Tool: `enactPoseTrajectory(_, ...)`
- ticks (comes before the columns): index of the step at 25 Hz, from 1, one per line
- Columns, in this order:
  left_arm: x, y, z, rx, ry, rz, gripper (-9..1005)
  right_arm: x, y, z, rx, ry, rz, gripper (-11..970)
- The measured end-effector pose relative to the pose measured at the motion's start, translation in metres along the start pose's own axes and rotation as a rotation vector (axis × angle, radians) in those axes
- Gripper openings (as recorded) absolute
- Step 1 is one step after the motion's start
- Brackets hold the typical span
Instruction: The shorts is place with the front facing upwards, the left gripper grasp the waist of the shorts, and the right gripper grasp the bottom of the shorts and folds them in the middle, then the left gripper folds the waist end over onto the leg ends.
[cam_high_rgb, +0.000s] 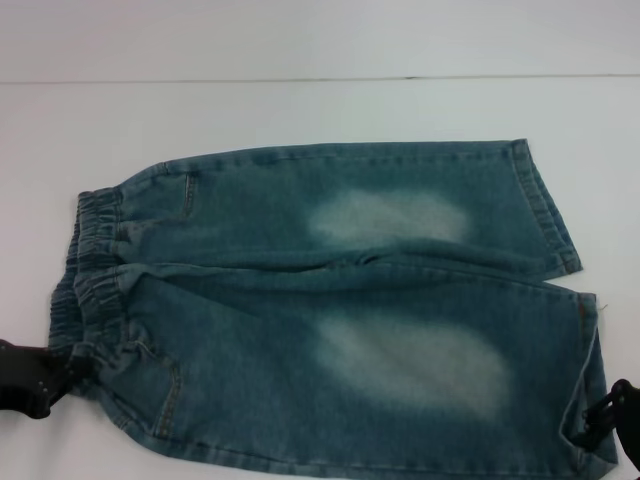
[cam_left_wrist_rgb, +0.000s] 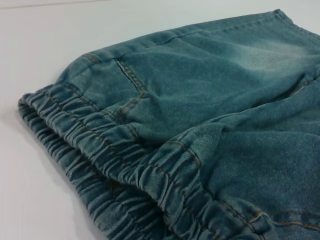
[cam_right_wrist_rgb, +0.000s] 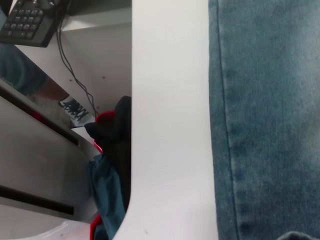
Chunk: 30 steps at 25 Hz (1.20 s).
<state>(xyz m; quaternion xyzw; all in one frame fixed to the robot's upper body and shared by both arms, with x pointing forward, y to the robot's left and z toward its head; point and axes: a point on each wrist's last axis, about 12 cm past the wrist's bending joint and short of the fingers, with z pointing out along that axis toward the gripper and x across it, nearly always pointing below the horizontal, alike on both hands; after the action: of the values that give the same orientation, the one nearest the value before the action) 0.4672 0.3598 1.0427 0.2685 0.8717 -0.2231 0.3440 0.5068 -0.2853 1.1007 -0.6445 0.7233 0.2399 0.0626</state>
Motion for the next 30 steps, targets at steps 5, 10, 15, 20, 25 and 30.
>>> enactPoseTrajectory(5, 0.0, 0.0, 0.001, 0.001, 0.001, 0.002, 55, -0.001, 0.0, -0.002, 0.007, 0.002, -0.001, 716)
enactPoseTrajectory(10, 0.001, 0.0, 0.0, 0.0, 0.001, -0.001, 58, -0.002, 0.0, -0.001, 0.002, 0.009, -0.007, 521)
enactPoseTrajectory(15, 0.002, 0.0, 0.0, -0.002, 0.0, -0.006, 60, -0.001, 0.001, 0.0, -0.002, 0.01, -0.006, 291)
enactPoseTrajectory(20, 0.001, 0.0, 0.0, -0.001, 0.001, -0.003, 63, -0.001, 0.001, 0.0, 0.0, 0.009, -0.004, 91)
enactPoseTrajectory(25, -0.001, 0.0, 0.0, 0.003, -0.001, -0.005, 66, -0.002, 0.004, -0.003, 0.012, -0.005, -0.019, 31)
enactPoseTrajectory(30, -0.007, 0.001, -0.002, -0.003, -0.036, -0.019, 68, -0.004, 0.012, -0.021, 0.07, -0.075, -0.062, 42)
